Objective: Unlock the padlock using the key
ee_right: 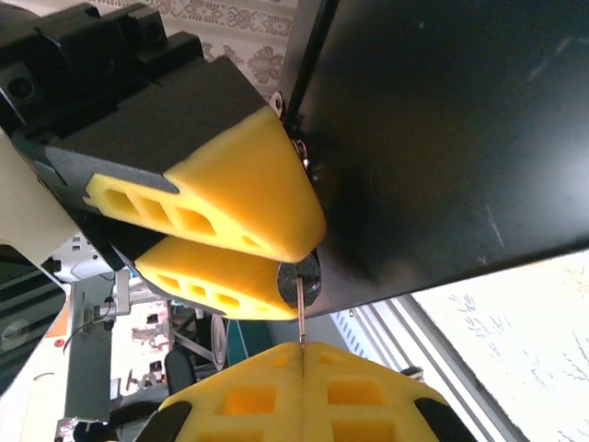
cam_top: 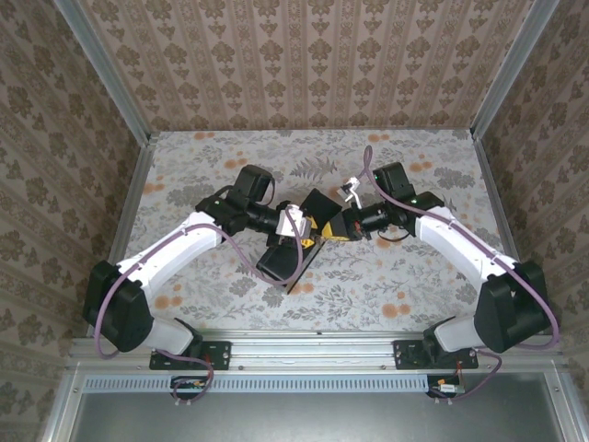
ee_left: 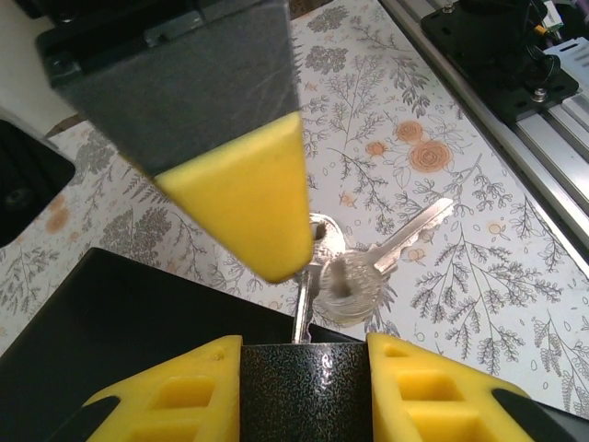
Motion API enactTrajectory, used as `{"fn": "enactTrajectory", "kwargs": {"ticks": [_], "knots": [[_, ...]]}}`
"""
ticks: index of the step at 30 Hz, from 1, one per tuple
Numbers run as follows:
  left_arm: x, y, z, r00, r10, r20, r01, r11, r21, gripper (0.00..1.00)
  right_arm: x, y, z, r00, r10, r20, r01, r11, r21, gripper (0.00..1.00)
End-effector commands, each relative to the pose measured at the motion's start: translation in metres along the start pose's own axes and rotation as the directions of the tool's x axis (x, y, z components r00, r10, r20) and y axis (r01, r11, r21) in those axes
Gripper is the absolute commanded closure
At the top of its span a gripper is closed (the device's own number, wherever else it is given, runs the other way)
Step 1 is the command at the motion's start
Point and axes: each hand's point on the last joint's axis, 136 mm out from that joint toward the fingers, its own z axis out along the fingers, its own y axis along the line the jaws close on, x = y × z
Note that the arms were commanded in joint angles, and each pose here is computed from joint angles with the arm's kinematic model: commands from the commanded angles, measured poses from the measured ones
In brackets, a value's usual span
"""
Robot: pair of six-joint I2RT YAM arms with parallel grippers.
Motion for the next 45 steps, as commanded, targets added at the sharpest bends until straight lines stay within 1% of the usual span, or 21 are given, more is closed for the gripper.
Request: {"fn": "enactTrajectory", "kwargs": {"ticks": [1,5,9,14,17,23,26,30,32,35,38,41,45], "knots": [[-0.057,0.005,-0.002,0.973,0.127,0.195,-0.131,0.991,0.01,0.88,-0.02,0.033,0.008,0.99,-0.14,0.025,0.142,0.986,-0.084,1.0],[-0.062,0.008,-0.001,0.964,0.123,0.237,-0.128,0.992,0.004,0.88,-0.022,0.032,0.012,0.988,-0.153,0.019,0.154,0.985,-0.075,1.0],[-0.058,0.015,-0.001,0.97,0.124,0.209,-0.121,0.992,-0.024,0.89,-0.013,0.015,0.016,0.991,-0.135,-0.019,0.134,0.99,-0.037,1.0],[-0.054,0.021,-0.007,0.973,0.111,0.204,-0.1,0.993,-0.064,0.89,-0.006,-0.001,0.018,0.994,-0.106,0.003,0.106,0.994,-0.035,1.0],[-0.054,0.02,-0.009,0.973,0.104,0.205,-0.092,0.994,-0.067,0.89,-0.008,-0.009,0.021,0.996,-0.078,0.031,0.079,0.996,-0.038,1.0],[-0.047,0.02,-0.007,0.979,0.063,0.195,-0.051,0.997,-0.065,0.9,-0.026,-0.007,0.027,0.996,-0.045,0.08,0.051,0.996,-0.071,1.0],[-0.041,0.027,-0.009,0.978,0.043,0.204,-0.026,0.996,-0.086,0.9,-0.027,-0.005,0.034,0.997,-0.037,0.067,0.042,0.996,-0.076,1.0],[-0.036,0.034,-0.01,0.974,0.012,0.225,0.005,0.997,-0.073,0.9,-0.032,-0.007,0.039,0.996,-0.041,0.073,0.047,0.996,-0.081,1.0],[-0.034,0.034,-0.009,0.976,0.006,0.219,0.006,0.998,-0.056,0.9,-0.04,-0.006,0.043,0.996,-0.036,0.086,0.043,0.995,-0.09,1.0],[-0.029,0.036,-0.006,0.979,-0.003,0.206,0.016,0.998,-0.061,0.91,-0.047,0.005,0.05,0.995,-0.047,0.091,0.058,0.991,-0.123,1.0],[-0.02,0.038,-0.006,0.984,-0.023,0.178,0.035,0.997,-0.066,0.91,-0.045,0.0,0.049,0.996,-0.041,0.074,0.048,0.994,-0.095,1.0],[-0.009,0.037,-0.008,0.986,-0.056,0.156,0.066,0.996,-0.061,0.91,-0.042,-0.013,0.041,0.997,-0.016,0.074,0.021,0.998,-0.059,0.9],[0.001,0.039,-0.016,0.987,-0.084,0.137,0.095,0.993,-0.076,0.9,-0.044,-0.027,0.029,0.995,0.022,0.099,-0.018,0.999,-0.04,0.8]]}}
